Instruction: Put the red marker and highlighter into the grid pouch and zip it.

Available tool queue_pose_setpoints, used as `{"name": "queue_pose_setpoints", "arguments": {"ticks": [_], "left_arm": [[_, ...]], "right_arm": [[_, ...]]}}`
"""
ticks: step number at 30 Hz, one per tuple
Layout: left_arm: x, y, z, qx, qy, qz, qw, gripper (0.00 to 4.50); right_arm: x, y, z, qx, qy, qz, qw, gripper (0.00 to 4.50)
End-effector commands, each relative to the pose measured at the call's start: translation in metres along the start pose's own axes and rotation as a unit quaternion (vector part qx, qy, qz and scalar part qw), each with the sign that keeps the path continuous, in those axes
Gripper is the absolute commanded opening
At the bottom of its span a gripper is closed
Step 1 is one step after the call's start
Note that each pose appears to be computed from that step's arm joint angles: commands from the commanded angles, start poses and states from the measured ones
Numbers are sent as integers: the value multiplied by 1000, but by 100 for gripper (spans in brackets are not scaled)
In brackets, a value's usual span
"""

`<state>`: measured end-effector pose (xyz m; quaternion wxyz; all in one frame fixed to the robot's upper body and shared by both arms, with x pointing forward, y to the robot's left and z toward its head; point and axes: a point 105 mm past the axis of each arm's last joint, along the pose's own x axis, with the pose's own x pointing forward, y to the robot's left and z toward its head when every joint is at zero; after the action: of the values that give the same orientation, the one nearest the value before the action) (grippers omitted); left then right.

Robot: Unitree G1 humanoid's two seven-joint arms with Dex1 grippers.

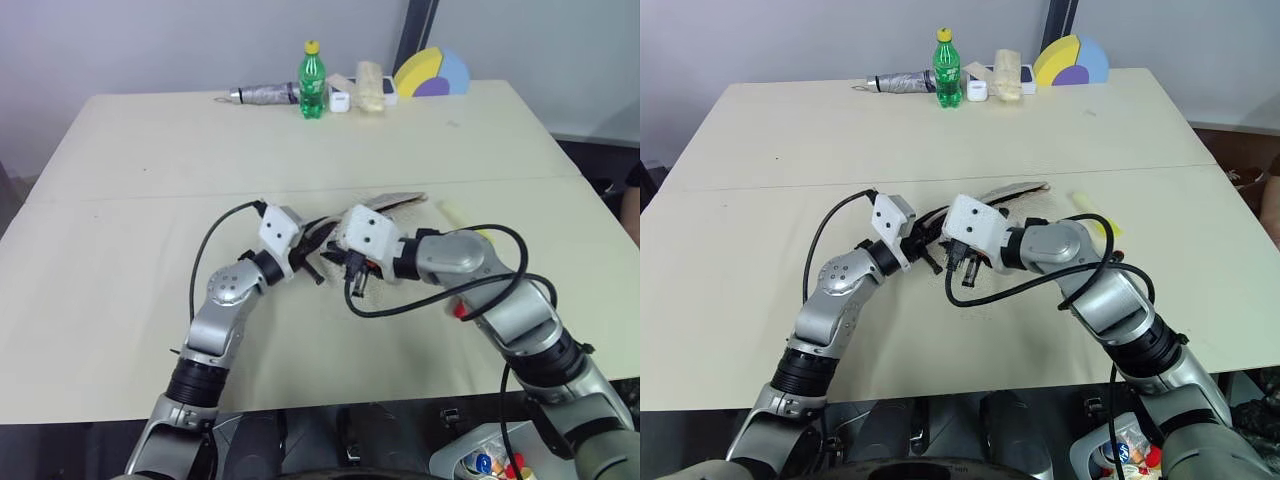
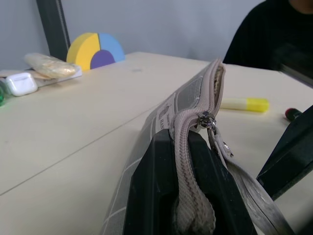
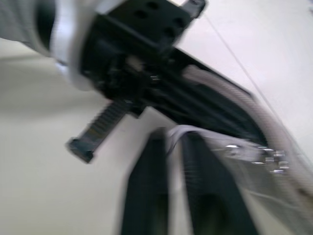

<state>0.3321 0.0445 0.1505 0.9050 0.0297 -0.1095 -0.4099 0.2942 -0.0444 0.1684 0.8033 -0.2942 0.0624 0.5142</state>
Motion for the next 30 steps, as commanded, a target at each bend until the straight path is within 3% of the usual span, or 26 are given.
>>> {"name": "queue_pose_setpoints", "arguments": {"ticks": [1, 5, 8, 11, 15, 20, 30], "left_arm": [[6, -6, 22, 3, -40, -17, 999, 0], [-3, 9, 23, 1, -33, 5, 999, 0], [-11, 22, 24, 9, -24, 24, 999, 0], [-20, 38, 29, 30, -17, 43, 998, 0], [-30, 55, 36, 78, -5, 61, 995, 0], [-32, 57, 33, 92, 8, 50, 994, 0], [-30, 38, 10, 126, 44, -5, 991, 0]], "right_arm": [[-12, -5, 16, -15, -32, -8, 999, 249], [-44, -29, 15, 21, -54, -61, 996, 447], [-69, -40, 5, 66, -60, -95, 991, 447], [-93, -57, -25, 107, -22, -159, 981, 447], [-127, -85, -89, 181, 70, -289, 937, 447], [-149, -95, -144, 226, 133, -368, 892, 447], [-145, -112, -185, 308, 115, -421, 845, 447]]}}
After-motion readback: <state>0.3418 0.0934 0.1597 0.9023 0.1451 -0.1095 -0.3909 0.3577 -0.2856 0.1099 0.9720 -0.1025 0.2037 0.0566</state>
